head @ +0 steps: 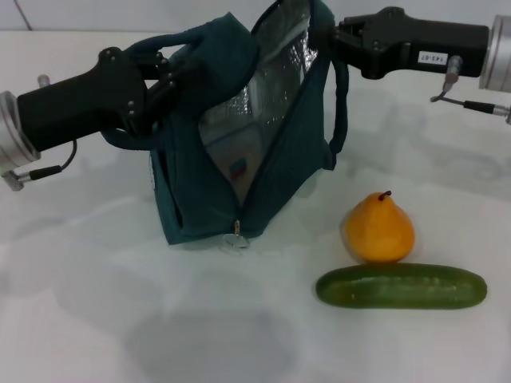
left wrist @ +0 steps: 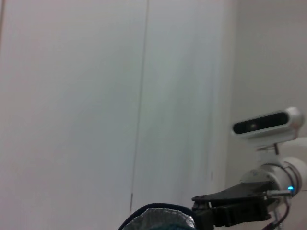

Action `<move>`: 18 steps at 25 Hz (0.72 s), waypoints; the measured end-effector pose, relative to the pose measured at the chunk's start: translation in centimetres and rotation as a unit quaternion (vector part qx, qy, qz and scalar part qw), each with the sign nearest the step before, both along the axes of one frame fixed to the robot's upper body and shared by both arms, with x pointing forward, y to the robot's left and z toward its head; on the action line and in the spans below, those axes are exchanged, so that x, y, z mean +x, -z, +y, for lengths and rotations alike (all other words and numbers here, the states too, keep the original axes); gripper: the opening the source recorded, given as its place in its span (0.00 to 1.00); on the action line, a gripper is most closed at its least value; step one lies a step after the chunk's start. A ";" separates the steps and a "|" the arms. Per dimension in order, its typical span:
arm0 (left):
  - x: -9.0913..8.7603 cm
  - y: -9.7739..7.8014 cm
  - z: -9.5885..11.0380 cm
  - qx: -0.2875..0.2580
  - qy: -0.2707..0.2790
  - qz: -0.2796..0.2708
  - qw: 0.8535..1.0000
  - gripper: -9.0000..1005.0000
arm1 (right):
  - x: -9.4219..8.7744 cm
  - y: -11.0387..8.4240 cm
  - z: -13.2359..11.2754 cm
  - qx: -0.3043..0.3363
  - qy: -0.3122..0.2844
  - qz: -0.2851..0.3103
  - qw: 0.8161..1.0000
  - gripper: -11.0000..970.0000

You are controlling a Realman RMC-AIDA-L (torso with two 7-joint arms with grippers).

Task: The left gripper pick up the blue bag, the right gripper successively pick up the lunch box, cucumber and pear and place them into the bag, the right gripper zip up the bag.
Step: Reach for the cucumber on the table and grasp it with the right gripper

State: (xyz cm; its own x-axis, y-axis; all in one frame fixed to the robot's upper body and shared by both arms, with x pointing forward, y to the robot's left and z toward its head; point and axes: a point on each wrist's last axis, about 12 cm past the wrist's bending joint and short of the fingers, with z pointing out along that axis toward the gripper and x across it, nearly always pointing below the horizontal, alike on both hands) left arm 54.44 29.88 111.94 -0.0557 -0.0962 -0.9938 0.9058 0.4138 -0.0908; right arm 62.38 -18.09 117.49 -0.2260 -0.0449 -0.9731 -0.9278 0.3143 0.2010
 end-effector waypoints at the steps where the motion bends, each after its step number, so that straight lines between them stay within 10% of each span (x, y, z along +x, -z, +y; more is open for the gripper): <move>1: 0.1 0.2 -0.2 0.001 -0.006 0.004 1.000 0.05 | 0.1 0.2 0.2 -0.004 0.002 0.002 1.000 0.09; 18: 0.9 1.9 -1.3 0.008 -0.071 0.020 0.997 0.05 | 0.2 1.1 -0.9 -0.011 0.041 0.003 0.999 0.18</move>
State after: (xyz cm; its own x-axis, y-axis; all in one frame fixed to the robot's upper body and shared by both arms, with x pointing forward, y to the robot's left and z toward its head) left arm 55.33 28.58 110.08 -0.0817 -0.0896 -0.9926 0.8336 0.5398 -0.1174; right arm 62.54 -18.97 116.43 -0.2355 -0.0479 -0.9707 -0.8978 0.3933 0.1984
